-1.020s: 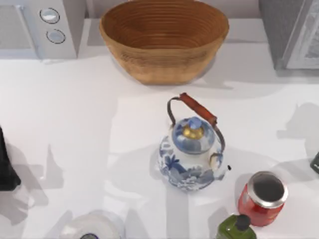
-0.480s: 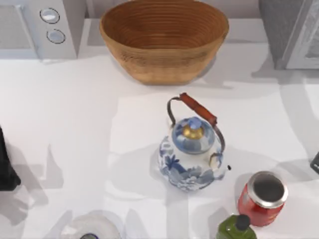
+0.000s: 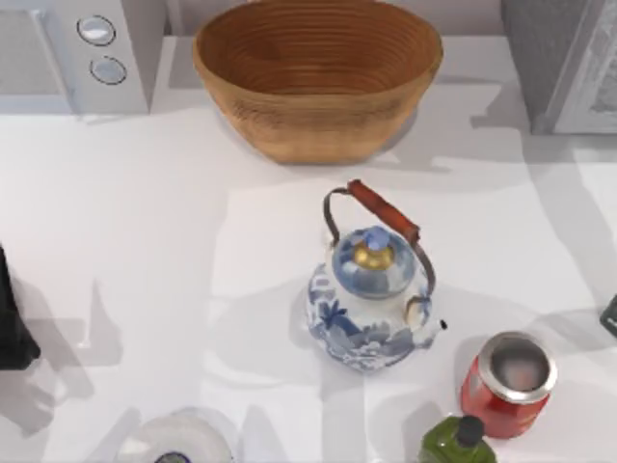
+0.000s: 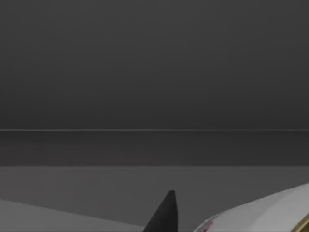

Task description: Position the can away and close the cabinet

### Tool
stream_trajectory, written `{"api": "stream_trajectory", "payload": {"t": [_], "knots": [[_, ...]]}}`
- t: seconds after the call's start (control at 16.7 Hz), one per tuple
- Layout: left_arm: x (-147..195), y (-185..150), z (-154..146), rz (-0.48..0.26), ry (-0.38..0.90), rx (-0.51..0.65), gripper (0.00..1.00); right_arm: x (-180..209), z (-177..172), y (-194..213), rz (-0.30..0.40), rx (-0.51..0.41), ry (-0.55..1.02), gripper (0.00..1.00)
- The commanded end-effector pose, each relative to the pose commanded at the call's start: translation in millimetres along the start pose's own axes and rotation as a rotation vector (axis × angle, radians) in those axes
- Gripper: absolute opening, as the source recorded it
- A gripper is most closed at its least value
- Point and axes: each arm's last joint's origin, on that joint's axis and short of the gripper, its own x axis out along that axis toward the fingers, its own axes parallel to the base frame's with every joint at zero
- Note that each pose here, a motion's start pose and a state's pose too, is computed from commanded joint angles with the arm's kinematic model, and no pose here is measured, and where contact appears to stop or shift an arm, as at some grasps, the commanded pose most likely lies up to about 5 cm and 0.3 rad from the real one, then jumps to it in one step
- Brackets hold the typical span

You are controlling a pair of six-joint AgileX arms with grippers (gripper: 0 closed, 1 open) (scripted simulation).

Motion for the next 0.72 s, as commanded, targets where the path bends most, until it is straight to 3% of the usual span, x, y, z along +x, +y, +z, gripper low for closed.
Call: {"api": "stream_trajectory", "payload": {"t": [0.3,0.72], "knots": [[0.0,0.0,0.0,0.000,0.000,0.000,1.00,8.7,0.2,-1.1,-0.008,0.001,0.014,0.00],[0.0,0.0,0.0,0.000,0.000,0.000,1.00,71.7,32.8,2.3,-0.006,0.010,-0.020,0.00]]}}
